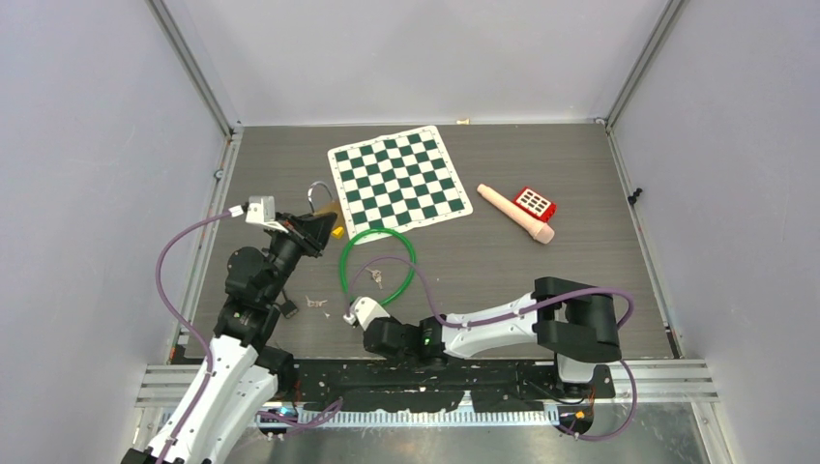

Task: Lock with the key
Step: Move the key to the center of the board.

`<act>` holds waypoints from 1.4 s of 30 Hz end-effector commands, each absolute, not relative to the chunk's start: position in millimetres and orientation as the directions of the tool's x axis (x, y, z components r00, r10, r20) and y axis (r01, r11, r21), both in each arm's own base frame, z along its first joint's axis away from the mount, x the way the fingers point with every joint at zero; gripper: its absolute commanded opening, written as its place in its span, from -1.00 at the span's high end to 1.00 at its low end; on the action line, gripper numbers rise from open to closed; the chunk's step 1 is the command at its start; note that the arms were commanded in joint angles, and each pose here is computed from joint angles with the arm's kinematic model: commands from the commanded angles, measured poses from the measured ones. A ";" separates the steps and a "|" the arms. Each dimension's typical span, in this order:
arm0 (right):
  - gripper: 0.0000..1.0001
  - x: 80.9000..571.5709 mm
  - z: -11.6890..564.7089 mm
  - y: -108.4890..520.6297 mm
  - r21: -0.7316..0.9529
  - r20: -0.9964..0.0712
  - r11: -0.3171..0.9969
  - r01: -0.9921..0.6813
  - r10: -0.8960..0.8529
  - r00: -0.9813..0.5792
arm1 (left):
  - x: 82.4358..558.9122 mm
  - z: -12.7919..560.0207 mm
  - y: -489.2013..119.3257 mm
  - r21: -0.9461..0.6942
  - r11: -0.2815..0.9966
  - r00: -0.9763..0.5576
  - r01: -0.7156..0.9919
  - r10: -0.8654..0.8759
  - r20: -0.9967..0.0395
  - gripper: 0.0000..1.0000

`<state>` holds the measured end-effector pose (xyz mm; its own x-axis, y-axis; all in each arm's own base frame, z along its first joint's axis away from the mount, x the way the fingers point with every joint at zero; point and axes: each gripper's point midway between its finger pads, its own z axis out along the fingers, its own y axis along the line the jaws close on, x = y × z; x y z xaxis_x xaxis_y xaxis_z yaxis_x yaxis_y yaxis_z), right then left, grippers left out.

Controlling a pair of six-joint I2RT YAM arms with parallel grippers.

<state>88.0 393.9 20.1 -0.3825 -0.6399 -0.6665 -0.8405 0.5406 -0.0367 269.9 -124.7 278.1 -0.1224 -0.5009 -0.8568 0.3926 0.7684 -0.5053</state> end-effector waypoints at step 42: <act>0.73 138.9 31.2 369.6 -0.169 -0.664 0.774 -0.610 -0.547 -0.510 | 267.8 312.0 -89.0 -0.434 0.855 0.045 0.284 -0.464 -0.885 1.00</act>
<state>123.7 400.1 20.7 -0.4811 -0.5769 -0.6601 -0.6895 0.7140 -0.1215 270.5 -76.8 251.6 -0.0852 -0.4028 -0.9113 0.1493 0.8992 -0.4114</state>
